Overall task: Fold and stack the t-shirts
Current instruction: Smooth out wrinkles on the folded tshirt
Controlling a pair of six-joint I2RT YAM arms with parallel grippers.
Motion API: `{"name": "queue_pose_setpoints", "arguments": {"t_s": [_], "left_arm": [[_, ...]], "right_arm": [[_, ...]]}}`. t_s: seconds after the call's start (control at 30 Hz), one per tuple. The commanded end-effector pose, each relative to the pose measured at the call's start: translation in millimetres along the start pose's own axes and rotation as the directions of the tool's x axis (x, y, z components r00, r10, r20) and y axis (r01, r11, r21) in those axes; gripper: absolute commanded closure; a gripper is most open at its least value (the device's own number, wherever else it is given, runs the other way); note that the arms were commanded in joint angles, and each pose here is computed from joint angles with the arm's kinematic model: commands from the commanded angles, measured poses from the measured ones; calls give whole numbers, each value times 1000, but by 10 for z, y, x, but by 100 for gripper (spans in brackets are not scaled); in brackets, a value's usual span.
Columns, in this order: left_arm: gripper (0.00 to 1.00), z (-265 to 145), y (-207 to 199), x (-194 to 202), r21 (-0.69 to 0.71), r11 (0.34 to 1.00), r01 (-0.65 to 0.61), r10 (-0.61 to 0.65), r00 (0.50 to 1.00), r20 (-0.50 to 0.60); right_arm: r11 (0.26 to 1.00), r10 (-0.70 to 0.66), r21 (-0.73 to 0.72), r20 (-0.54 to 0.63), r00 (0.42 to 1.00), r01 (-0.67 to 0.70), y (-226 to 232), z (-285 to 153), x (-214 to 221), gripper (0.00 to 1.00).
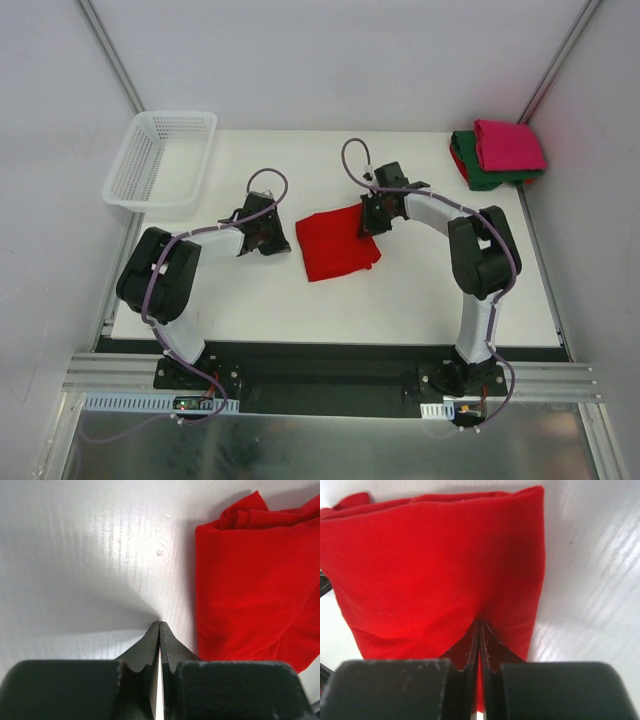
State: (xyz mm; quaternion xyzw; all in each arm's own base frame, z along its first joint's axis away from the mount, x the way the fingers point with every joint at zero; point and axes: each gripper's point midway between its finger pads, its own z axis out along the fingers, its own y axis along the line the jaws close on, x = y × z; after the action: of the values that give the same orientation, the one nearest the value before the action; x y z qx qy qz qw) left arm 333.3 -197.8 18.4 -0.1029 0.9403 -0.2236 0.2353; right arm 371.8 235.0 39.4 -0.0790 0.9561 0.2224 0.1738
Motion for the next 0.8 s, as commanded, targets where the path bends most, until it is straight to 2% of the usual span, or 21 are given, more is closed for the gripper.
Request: {"name": "queue_pose_setpoints", "arguments": {"t_s": [0.0, 0.47, 0.77], "left_arm": [[100, 30, -42, 144, 5, 1000, -13, 13, 999, -48], [100, 303, -244, 34, 51, 999, -10, 14, 997, -72], [100, 326, -239, 48, 52, 998, -28, 32, 996, -79]], "right_arm": [[998, -28, -53, 46, 999, 30, 153, -40, -183, 99], [999, -17, -29, 6, 1000, 17, 42, -100, 243, 99], [1000, -29, -6, 45, 999, 29, 68, -264, 212, 99]]}}
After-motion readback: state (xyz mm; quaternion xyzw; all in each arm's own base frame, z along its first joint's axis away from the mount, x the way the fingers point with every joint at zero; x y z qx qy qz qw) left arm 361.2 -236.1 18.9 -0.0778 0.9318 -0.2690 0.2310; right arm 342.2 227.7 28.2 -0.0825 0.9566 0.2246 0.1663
